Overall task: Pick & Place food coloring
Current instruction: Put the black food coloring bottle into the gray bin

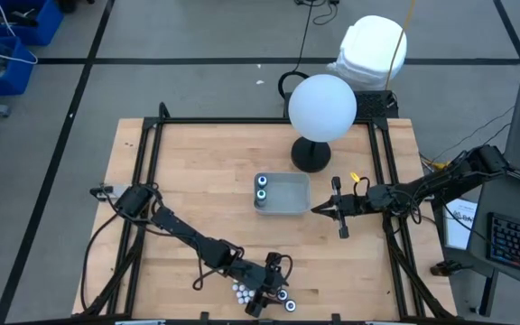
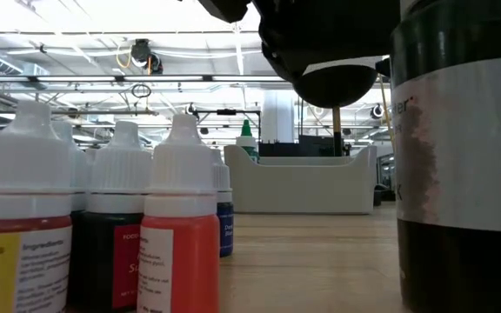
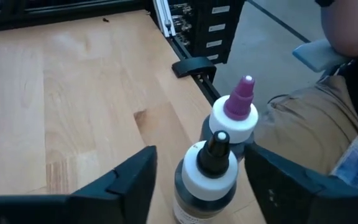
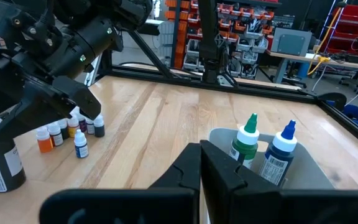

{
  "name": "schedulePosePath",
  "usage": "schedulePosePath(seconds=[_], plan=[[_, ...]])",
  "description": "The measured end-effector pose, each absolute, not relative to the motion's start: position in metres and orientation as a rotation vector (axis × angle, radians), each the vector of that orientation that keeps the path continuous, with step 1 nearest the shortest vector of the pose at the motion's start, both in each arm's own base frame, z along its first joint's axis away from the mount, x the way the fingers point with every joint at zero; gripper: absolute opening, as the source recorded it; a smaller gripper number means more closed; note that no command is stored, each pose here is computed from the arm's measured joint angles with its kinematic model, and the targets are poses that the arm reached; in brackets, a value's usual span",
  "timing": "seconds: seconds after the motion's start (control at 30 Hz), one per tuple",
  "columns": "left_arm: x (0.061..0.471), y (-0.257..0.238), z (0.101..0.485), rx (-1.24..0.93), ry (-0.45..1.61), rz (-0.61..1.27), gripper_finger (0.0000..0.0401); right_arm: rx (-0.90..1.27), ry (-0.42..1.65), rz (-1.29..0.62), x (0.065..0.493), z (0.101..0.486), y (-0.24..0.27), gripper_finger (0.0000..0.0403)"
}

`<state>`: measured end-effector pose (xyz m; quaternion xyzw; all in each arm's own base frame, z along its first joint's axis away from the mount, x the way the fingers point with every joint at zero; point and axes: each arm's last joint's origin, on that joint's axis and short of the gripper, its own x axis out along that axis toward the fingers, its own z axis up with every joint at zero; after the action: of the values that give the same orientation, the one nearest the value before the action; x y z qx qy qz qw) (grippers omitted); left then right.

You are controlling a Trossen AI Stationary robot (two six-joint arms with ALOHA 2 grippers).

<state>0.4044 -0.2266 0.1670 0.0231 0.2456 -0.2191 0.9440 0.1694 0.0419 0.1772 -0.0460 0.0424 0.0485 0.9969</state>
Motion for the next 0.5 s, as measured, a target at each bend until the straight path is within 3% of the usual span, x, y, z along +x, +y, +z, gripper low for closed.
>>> schedulePosePath(seconds=[0.5], plan=[[0.4034,-0.2268,0.1668,0.027,0.52,-0.473,0.0125,-0.093,0.092,0.095,0.1693,0.1765,0.0419,0.0]])
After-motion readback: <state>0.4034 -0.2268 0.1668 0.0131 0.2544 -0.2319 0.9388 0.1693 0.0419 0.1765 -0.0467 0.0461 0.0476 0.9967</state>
